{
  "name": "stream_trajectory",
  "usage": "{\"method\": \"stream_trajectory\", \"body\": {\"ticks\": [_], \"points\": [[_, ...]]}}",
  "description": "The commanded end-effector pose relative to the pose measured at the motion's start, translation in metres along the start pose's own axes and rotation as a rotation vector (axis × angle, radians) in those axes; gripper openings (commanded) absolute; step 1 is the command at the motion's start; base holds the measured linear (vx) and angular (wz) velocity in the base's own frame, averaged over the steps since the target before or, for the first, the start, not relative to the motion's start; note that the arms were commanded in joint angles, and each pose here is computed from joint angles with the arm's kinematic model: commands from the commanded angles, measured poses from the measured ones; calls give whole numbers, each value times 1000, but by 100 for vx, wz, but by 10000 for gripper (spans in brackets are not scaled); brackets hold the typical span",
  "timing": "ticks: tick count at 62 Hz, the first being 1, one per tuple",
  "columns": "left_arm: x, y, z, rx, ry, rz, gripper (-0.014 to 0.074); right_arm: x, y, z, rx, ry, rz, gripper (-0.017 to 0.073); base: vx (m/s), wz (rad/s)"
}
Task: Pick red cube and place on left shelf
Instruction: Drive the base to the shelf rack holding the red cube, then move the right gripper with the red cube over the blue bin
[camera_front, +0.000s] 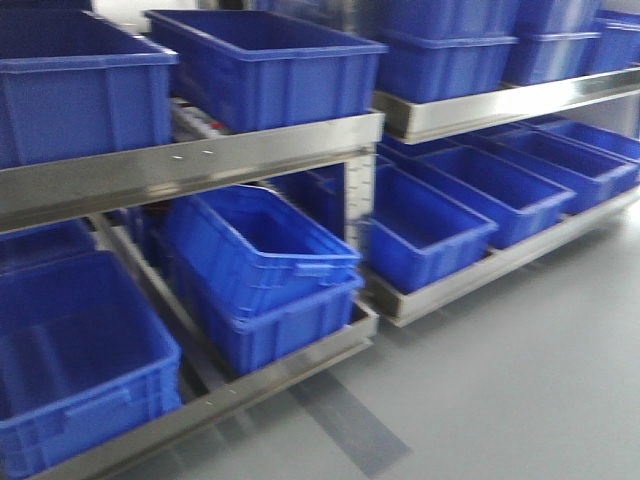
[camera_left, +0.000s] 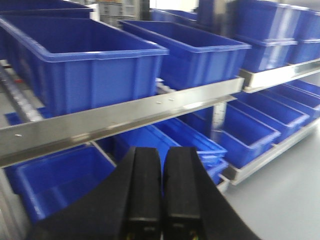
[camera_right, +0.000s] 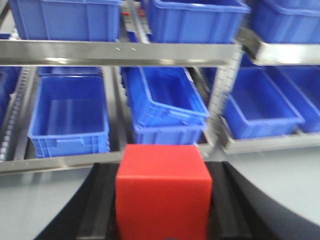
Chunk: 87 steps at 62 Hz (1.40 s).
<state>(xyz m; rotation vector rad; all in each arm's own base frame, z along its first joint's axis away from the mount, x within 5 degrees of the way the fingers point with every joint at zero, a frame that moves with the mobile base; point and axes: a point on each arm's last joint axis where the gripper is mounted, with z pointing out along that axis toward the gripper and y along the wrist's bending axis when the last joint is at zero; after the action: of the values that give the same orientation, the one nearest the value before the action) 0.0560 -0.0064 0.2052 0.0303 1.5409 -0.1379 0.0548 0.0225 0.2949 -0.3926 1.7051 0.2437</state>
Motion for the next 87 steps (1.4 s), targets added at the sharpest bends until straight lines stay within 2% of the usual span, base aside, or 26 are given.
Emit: {"method": "stream_trajectory", "body": {"ticks": [1, 44, 87], "points": [[0, 1, 0, -8, -72, -2, 101, -16, -1, -2, 10, -110, -8, 58, 54, 65], [0, 1, 0, -8, -72, -2, 101, -16, -1, -2, 10, -109, -8, 58, 47, 48], [0, 1, 0, -8, -72, -2, 101, -16, -1, -2, 10, -109, -8, 58, 20, 29]]}}
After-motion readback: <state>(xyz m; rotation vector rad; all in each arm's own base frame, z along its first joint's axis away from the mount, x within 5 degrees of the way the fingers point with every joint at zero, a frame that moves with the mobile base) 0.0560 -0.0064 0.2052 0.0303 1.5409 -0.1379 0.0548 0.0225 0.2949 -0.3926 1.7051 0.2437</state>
